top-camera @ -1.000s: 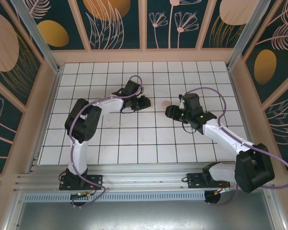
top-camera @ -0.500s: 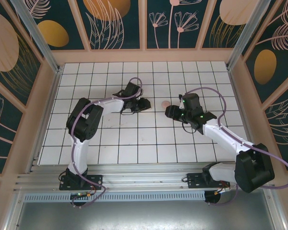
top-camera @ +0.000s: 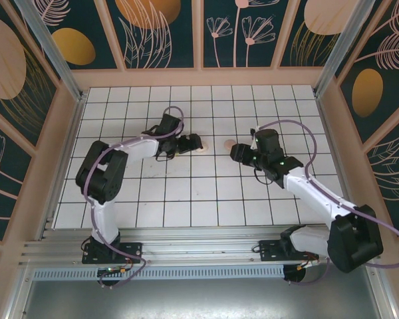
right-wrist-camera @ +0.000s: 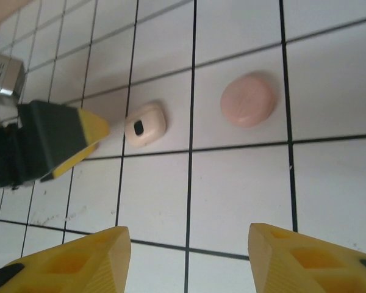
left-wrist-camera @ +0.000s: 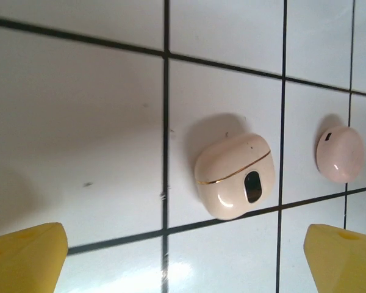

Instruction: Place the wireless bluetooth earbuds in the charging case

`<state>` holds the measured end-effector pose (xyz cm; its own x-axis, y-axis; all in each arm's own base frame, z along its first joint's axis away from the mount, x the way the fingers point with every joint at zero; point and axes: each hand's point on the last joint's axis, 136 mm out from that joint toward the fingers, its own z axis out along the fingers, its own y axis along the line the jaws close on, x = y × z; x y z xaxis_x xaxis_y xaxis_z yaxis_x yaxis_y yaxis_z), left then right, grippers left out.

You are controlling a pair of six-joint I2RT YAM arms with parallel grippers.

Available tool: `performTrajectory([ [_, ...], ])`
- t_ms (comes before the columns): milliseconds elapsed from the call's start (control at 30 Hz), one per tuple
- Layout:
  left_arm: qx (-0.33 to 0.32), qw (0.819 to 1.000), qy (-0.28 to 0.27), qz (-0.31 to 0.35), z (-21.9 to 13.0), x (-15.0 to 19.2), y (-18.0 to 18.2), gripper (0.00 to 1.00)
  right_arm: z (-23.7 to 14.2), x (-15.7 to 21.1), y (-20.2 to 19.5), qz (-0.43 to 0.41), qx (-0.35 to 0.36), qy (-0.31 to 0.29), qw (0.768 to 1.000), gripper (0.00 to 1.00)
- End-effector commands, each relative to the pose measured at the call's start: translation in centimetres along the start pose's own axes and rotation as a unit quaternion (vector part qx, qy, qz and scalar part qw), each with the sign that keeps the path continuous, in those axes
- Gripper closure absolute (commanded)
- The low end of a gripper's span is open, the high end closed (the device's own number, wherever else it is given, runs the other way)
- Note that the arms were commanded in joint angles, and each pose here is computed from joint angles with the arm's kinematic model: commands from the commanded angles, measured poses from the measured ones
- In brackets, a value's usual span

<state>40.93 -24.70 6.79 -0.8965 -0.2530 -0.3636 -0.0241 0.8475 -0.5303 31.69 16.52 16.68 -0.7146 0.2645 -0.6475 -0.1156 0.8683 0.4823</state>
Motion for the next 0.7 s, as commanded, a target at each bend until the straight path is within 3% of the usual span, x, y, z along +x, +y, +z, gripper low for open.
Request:
performTrajectory([
  [0, -0.036, 0.997, -0.071, 0.021, -4.4, -2.5, 1.3, 0.01, -2.0, -3.1, -2.5, 0.0, 0.049, -0.1, 0.994, 0.31],
  [33, -0.043, 0.994, -0.093, 0.026, -5.8, -3.2, 1.6, 0.01, -2.6, -3.6, -3.3, 0.004, 0.062, -0.12, 0.991, 0.02],
  [133, -0.082, 0.978, -0.19, 0.03, -11.1, -5.9, 3.5, 0.01, -4.2, -4.7, -5.6, 0.01, 0.084, -0.181, 0.98, 0.01],
  [200, -0.098, 0.955, -0.278, 0.014, -15.7, -7.3, 5.3, 0.01, -5.2, -5.5, -7.4, 0.015, 0.105, -0.22, 0.97, 0.01],
  [367, -0.205, 0.861, -0.465, 0.016, -25.3, -7.6, 10.5, 0.01, -5.3, -6.1, -12.0, 0.021, 0.147, -0.265, 0.953, 0.01],
  [433, -0.238, 0.832, -0.501, 0.002, -26.8, -6.7, 12.8, 0.01, -4.8, -5.8, -14.1, 0.032, 0.167, -0.256, 0.952, 0.01],
  [667, -0.316, 0.778, -0.542, 0.009, -27.0, -3.8, 19.1, 0.01, -3.1, -7.1, -17.4, -0.018, 0.209, -0.257, 0.943, 0.01],
])
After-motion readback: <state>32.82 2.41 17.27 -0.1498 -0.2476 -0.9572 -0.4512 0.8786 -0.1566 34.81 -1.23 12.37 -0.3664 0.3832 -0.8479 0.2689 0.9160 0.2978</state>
